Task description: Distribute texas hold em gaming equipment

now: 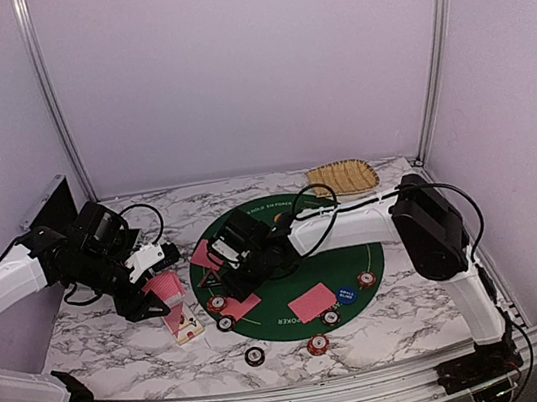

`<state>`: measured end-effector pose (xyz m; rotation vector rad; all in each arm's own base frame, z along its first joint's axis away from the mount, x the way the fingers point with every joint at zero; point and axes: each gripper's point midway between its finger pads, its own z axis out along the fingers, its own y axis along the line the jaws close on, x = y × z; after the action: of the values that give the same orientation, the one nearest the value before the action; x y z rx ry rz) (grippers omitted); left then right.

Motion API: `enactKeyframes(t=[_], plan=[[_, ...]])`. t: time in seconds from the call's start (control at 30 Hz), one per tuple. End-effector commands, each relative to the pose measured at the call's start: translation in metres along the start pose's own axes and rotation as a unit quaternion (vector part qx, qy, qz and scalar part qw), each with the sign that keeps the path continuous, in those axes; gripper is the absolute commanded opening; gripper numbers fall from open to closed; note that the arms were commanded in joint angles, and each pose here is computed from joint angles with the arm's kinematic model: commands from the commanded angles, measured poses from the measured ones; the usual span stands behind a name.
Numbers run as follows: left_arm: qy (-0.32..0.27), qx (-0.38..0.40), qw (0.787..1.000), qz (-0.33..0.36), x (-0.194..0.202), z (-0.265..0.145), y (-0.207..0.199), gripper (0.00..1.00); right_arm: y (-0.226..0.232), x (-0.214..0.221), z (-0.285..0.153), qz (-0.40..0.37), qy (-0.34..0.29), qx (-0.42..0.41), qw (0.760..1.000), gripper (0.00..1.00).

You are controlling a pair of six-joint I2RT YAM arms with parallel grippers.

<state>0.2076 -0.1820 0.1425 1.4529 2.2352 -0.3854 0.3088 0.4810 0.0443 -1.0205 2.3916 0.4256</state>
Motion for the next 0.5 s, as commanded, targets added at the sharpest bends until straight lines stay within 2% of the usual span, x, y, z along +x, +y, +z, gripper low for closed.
enactKeyframes(t=[0.0, 0.27, 0.47], plan=[[-0.015, -0.002, 1.000, 0.005, -0.009, -0.008, 0.001, 0.00, -0.009, -0.015, 0.005, -0.006, -0.017, 0.044, 0.999, 0.63], [-0.017, -0.002, 1.000, 0.007, -0.010, -0.009, 0.002, 0.00, -0.022, -0.013, 0.015, -0.005, -0.018, 0.090, 0.996, 0.52], [-0.018, -0.004, 1.000, 0.007, -0.011, -0.010, 0.002, 0.00, -0.016, 0.020, 0.016, -0.031, 0.017, 0.103, 0.994, 0.47]])
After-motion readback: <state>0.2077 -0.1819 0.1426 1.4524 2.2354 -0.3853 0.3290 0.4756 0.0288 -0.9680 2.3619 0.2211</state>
